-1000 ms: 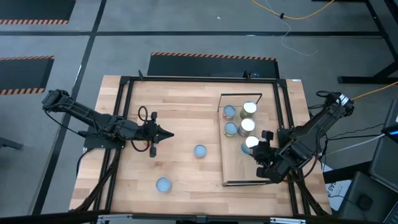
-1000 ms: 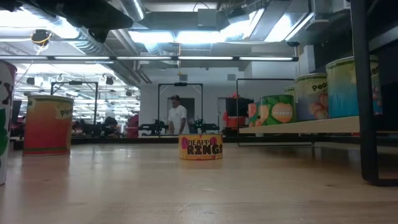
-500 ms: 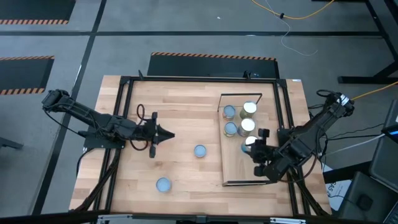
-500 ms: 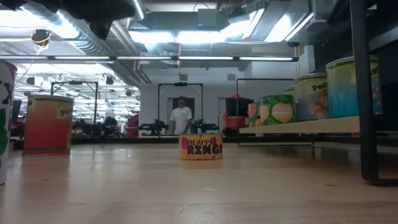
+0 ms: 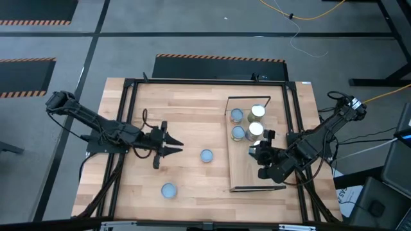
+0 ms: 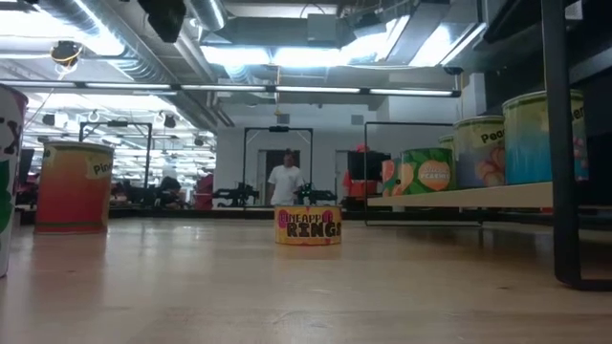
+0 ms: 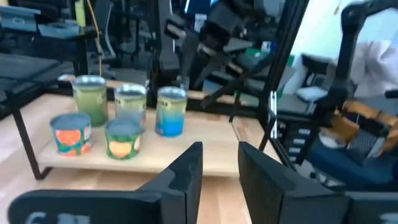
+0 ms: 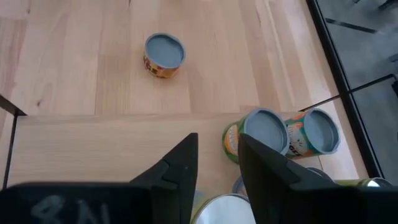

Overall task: Pick and place cans onto a shelf
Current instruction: Put the canned mixed fruits on the shelf

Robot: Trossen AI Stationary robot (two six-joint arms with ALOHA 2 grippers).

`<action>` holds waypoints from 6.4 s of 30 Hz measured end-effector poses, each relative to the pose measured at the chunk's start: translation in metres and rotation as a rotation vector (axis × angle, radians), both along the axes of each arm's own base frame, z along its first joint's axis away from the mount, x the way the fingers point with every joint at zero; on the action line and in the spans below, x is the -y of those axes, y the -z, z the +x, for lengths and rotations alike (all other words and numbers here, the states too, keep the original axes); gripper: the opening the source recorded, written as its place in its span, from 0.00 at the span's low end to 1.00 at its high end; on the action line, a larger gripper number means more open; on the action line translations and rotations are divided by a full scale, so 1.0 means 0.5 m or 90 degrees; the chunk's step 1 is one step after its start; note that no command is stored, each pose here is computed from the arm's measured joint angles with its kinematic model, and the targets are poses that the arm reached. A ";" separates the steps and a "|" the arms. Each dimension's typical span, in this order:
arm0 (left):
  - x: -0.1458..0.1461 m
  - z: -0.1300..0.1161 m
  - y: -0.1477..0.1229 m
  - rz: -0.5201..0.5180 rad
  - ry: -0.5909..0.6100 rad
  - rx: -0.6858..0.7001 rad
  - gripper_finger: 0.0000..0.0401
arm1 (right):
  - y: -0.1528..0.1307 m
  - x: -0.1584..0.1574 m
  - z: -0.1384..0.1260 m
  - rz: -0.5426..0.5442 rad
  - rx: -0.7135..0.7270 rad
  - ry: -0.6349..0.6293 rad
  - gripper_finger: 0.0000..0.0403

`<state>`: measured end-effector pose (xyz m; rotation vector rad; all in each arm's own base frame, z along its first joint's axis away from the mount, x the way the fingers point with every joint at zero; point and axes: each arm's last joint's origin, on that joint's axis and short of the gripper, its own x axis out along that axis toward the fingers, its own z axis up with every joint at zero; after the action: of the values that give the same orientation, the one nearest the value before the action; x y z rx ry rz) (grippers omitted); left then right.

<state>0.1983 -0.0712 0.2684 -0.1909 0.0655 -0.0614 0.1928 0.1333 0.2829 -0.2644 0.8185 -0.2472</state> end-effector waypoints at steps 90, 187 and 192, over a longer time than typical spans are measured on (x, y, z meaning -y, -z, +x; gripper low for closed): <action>0.301 0.171 0.097 -0.442 -0.350 -0.829 0.17 | -0.003 -0.013 0.009 0.070 -0.012 -0.054 0.29; 0.032 0.227 -0.069 0.136 -0.044 -0.605 0.26 | -0.027 -0.023 0.043 0.044 0.078 -0.136 0.29; 0.065 0.172 -0.130 0.164 -0.043 -0.521 0.25 | -0.039 -0.014 0.066 0.034 0.122 -0.147 0.29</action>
<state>0.2844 -0.1036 0.3333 0.0508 0.8782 0.0956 0.2256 0.1405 0.3025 -0.2783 0.5976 -0.0335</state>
